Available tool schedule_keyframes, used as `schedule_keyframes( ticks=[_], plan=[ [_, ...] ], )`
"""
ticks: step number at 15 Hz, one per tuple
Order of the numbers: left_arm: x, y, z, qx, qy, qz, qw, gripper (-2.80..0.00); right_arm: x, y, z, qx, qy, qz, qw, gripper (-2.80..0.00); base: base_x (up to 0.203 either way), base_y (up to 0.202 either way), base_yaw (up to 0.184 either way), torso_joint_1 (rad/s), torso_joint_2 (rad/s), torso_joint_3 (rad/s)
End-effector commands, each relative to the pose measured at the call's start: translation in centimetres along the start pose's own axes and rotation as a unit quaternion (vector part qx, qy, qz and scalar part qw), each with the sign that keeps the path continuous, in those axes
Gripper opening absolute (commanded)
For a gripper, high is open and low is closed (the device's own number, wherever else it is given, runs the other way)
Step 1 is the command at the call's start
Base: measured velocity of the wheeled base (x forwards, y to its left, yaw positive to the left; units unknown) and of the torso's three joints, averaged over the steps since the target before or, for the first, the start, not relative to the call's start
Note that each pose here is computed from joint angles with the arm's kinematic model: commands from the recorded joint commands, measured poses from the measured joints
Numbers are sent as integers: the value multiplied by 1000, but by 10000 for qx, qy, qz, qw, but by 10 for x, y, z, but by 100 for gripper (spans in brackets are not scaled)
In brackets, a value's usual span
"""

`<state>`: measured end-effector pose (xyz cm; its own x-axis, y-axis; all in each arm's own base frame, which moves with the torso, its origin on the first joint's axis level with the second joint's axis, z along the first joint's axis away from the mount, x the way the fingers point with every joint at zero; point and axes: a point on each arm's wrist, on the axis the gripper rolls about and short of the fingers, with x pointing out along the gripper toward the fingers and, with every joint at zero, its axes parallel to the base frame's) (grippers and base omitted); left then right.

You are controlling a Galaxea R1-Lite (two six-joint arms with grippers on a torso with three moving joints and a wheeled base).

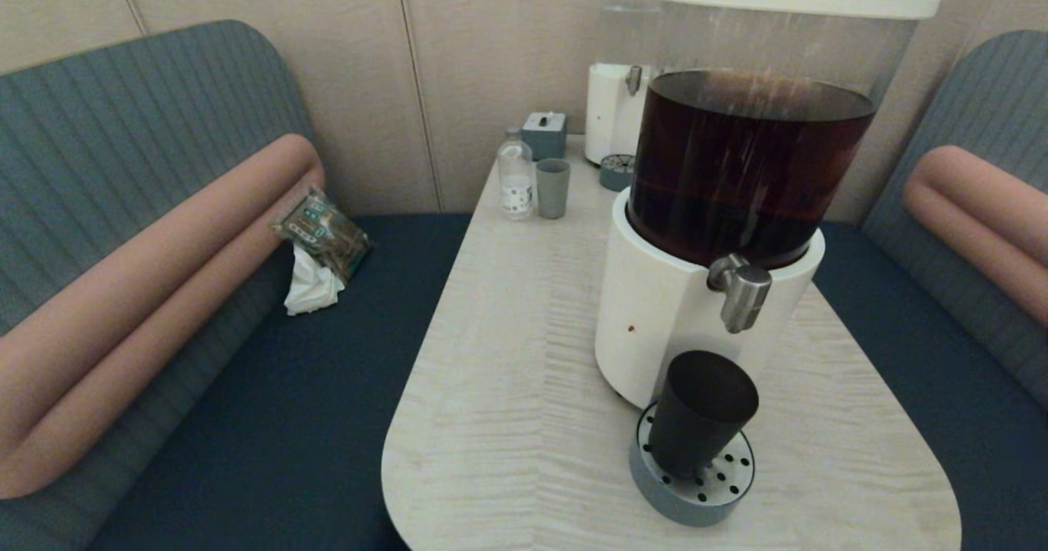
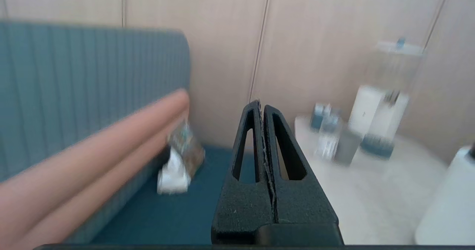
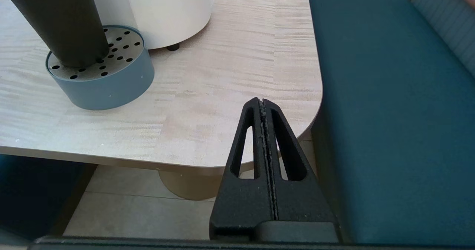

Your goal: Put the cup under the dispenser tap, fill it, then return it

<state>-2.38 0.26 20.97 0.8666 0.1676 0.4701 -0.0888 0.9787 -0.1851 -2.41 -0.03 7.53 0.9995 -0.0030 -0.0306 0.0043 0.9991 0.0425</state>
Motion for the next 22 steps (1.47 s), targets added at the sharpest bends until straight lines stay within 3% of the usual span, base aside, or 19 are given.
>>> schedule_keyframes(
  ticks=[1, 7, 9, 12, 15, 18, 22],
  plan=[
    [-16, 1, 11, -87, -595, -75, 9982, -280, 0, 0, 0, 1, 3, -1, 10000, -280, 0, 0, 0, 0, 0, 0],
    [-51, 4, 27, -94, -1579, -303, 9869, -280, 0, 0, 0, 1, 8, 7, 10000, -280, 0, 0, 0, 0, 0, 0],
    [-59, 5, 26, -3, -1621, -536, 9853, -280, 0, 0, 0, 1, 8, 7, 10000, -280, 0, 0, 0, 0, 0, 0],
    [-52, 7, -16, 528, -1017, -783, 9903, -280, 0, 0, 0, 1, 1, 7, 10000, -280, 0, 0, 0, 0, 0, 0],
    [-51, 12, -63, 1265, -305, -953, 9869, -280, 0, 0, 0, 1, 8, -1, 10000, -280, 0, 0, 0, 0, 0, 0],
    [-52, 15, -85, 1454, 776, -955, 9817, -280, 0, 0, 0, 1, 8, 5, 10000, -280, 0, 0, 0, 0, 0, 0],
    [-59, 21, -111, 1435, 2129, -751, 9635, -280, 0, 0, 0, 1, 1, -1, 10000, -280, 0, 0, 0, 0, 0, 0]
  ],
)
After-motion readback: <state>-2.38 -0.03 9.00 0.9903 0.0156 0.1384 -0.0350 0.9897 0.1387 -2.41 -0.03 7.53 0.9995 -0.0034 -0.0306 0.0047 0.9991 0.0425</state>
